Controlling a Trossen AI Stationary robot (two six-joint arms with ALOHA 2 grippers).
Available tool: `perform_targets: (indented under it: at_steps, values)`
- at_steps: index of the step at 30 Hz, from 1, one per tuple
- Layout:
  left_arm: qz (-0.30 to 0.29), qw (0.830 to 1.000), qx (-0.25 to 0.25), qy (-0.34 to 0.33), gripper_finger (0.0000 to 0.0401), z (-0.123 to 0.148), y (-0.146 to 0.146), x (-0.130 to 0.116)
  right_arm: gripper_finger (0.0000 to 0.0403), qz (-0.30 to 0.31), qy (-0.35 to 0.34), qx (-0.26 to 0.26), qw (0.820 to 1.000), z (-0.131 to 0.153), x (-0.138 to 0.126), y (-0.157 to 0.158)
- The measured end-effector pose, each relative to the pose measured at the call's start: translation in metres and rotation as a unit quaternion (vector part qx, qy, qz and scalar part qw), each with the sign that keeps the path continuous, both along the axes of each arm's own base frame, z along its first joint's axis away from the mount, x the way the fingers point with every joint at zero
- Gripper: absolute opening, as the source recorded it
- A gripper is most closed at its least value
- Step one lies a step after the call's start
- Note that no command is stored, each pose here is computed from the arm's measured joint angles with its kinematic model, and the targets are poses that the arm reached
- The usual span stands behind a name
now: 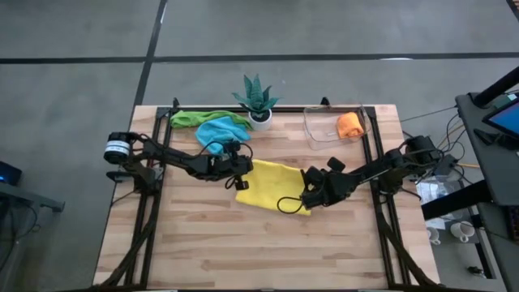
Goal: Roll microfiber towels into tight, uniform cylinder then place into a basket
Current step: Fold the yellow microfiber cloth
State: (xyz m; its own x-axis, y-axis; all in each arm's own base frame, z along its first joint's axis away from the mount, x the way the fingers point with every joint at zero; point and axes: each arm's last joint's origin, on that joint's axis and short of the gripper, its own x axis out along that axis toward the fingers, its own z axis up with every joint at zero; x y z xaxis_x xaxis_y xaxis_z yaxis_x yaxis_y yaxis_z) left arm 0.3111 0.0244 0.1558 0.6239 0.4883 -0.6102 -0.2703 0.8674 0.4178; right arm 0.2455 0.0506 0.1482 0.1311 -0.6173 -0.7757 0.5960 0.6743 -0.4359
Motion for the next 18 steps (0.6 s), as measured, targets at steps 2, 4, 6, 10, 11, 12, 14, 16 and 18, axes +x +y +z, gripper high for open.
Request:
perform_targets:
  at_steps: [2,4,6,10,11,12,14,16,18]
  values:
    - [0.001,1.000,0.000,-0.001,0.0012,0.000,0.001,0.001,0.0009,-0.001,-0.001,0.000,1.000,0.000,0.000,0.000]
    - [0.001,1.000,0.000,0.004,0.0031,-0.001,0.001,0.001,0.0014,-0.001,-0.002,0.000,1.000,0.000,0.000,0.000]
    - [0.002,1.000,0.000,0.002,0.0055,-0.001,0.002,0.001,0.0028,-0.001,-0.001,0.000,1.000,0.000,0.000,0.000]
    - [0.012,1.000,0.015,0.006,0.0112,-0.001,0.002,0.001,0.0076,0.000,-0.001,-0.012,1.000,0.000,0.000,-0.001]
    - [0.015,1.000,0.025,0.008,0.0126,0.000,0.003,0.001,0.0090,0.000,-0.001,-0.019,1.000,0.001,-0.001,-0.001]
    - [0.015,0.999,0.036,0.012,0.0139,0.001,0.003,0.001,0.0106,0.002,0.000,-0.027,1.000,0.001,-0.001,-0.001]
    - [0.014,0.998,0.052,0.013,0.0163,0.006,0.004,0.002,0.0132,0.007,0.005,-0.053,0.999,0.004,-0.003,-0.003]
    - [0.013,0.998,0.061,0.005,0.0181,0.013,0.004,0.002,0.0153,0.010,0.014,-0.073,0.997,0.010,-0.004,-0.004]
    - [0.013,0.998,0.061,-0.005,0.0194,0.021,0.004,0.001,0.0170,0.012,0.012,-0.078,0.997,0.016,-0.005,-0.003]
